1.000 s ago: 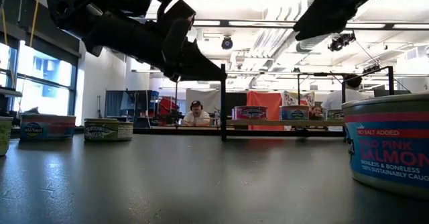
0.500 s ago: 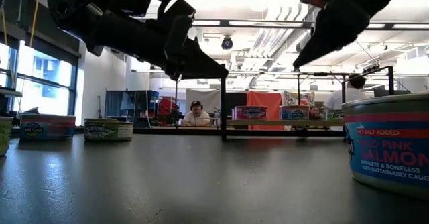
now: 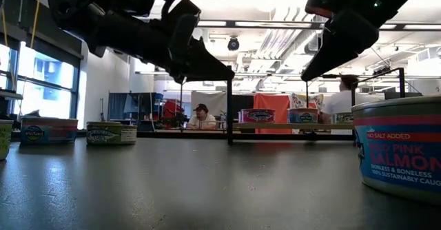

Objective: Stack canned seafood by type on shelf
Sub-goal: Put the blue-pink tuna can on the shelf

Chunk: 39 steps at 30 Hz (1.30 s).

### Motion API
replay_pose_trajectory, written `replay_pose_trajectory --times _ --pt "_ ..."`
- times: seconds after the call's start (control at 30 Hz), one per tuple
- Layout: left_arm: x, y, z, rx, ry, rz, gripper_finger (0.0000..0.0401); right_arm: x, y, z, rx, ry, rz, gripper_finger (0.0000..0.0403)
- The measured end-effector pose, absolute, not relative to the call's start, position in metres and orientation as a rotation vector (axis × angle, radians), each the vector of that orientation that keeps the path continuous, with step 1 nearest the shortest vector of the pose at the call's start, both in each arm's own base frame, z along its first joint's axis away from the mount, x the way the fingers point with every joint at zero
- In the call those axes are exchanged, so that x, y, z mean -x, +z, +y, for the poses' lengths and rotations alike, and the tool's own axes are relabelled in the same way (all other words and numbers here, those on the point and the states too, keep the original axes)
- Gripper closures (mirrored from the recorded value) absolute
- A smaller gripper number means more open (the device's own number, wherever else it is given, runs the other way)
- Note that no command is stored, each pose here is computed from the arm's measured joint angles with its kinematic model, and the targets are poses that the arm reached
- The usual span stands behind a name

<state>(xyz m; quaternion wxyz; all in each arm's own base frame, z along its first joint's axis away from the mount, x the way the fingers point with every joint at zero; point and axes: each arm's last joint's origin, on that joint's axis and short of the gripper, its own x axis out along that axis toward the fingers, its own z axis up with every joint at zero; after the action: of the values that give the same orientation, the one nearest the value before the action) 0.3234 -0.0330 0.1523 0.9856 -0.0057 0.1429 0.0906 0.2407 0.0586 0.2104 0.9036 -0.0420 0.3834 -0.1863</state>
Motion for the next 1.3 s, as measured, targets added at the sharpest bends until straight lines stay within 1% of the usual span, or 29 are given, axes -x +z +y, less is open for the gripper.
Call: replay_pose_trajectory --times 0.1,0.23,0.4,0.6,0.73,0.87,1.0,1.1,1.3 --pt "-0.323 0.152 -0.037 0.011 0.169 0.286 0.0371 -0.24 0.21 0.061 0.044 -0.354 0.8 0.0161" --pt "-0.322 0.152 -0.043 0.007 0.15 0.289 0.0371 -0.24 0.209 0.064 -0.007 -0.266 0.83 0.0161" --pt "-0.322 0.152 -0.042 0.007 0.152 0.289 0.0371 -0.244 0.211 0.068 -0.062 -0.171 0.814 0.0161" --pt "-0.322 0.152 -0.04 0.058 0.165 0.285 0.0371 -0.249 0.216 0.067 -0.091 -0.161 0.752 0.0161" --pt "-0.322 0.152 -0.04 0.043 0.163 0.289 0.0371 -0.254 0.22 0.064 -0.129 -0.167 0.696 0.0161" --pt "-0.321 0.155 -0.046 0.047 0.118 0.282 0.0371 -0.258 0.223 0.064 -0.134 -0.129 0.658 0.0161" --pt "-0.315 0.171 -0.06 0.011 0.053 0.249 0.0371 -0.259 0.224 0.064 -0.132 -0.122 0.646 0.0161" --pt "-0.304 0.189 -0.067 -0.002 0.043 0.252 0.0371 -0.258 0.224 0.065 -0.145 -0.122 0.65 0.0161" --pt "-0.268 0.226 -0.068 -0.029 0.13 0.309 0.0371 -0.25 0.229 0.081 -0.121 -0.027 0.653 0.0161"
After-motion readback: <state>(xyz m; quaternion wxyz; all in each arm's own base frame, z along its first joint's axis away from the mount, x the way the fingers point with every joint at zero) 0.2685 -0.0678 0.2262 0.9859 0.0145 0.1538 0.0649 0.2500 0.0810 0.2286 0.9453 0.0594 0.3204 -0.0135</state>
